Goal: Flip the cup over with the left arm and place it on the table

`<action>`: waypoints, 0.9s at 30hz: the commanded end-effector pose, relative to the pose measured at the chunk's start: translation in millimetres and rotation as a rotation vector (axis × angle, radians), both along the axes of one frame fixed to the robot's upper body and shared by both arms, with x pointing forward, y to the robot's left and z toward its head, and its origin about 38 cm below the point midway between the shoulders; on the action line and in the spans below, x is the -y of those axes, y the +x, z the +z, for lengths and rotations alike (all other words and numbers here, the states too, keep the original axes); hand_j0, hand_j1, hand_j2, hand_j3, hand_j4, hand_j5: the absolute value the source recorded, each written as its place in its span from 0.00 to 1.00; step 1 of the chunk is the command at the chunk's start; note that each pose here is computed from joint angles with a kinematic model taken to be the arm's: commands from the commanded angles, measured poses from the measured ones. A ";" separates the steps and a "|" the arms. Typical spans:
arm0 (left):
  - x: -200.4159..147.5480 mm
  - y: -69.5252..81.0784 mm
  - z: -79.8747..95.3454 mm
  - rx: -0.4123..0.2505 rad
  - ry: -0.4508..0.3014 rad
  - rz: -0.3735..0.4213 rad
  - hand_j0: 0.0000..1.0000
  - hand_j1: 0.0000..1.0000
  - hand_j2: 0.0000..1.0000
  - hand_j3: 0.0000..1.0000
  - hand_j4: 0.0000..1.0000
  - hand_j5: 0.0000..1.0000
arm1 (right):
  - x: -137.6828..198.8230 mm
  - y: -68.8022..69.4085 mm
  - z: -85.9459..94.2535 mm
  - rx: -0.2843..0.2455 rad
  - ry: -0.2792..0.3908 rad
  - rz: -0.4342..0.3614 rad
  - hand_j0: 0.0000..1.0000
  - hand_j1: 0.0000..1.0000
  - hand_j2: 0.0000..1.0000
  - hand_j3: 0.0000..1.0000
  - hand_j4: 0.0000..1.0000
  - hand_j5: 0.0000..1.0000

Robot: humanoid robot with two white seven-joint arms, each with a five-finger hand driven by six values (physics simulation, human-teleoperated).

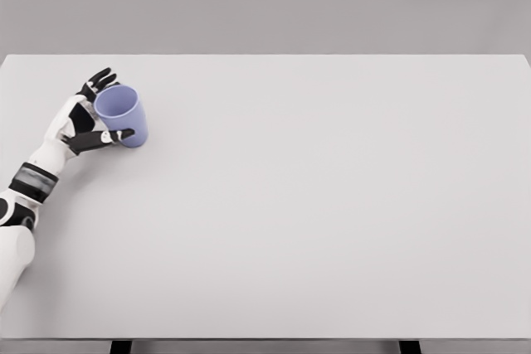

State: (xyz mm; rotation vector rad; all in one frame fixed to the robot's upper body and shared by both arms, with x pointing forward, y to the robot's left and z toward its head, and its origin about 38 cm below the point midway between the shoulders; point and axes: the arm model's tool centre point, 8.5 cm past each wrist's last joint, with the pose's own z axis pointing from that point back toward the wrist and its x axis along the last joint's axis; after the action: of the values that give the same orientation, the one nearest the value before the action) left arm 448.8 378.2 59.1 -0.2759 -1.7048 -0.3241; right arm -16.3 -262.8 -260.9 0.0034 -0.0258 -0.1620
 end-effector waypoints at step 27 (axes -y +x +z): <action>-38.7 -19.0 28.6 0.063 0.065 0.005 1.00 1.00 1.00 1.00 1.00 1.00 | 0.0 0.0 0.0 0.000 0.000 0.000 1.00 1.00 1.00 1.00 1.00 1.00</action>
State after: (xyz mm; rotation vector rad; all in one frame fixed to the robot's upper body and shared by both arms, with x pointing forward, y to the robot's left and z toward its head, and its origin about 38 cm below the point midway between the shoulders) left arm 429.2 411.4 77.7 -0.2224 -1.7332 -0.3800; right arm -16.3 -262.8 -260.9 0.0035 -0.0256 -0.1617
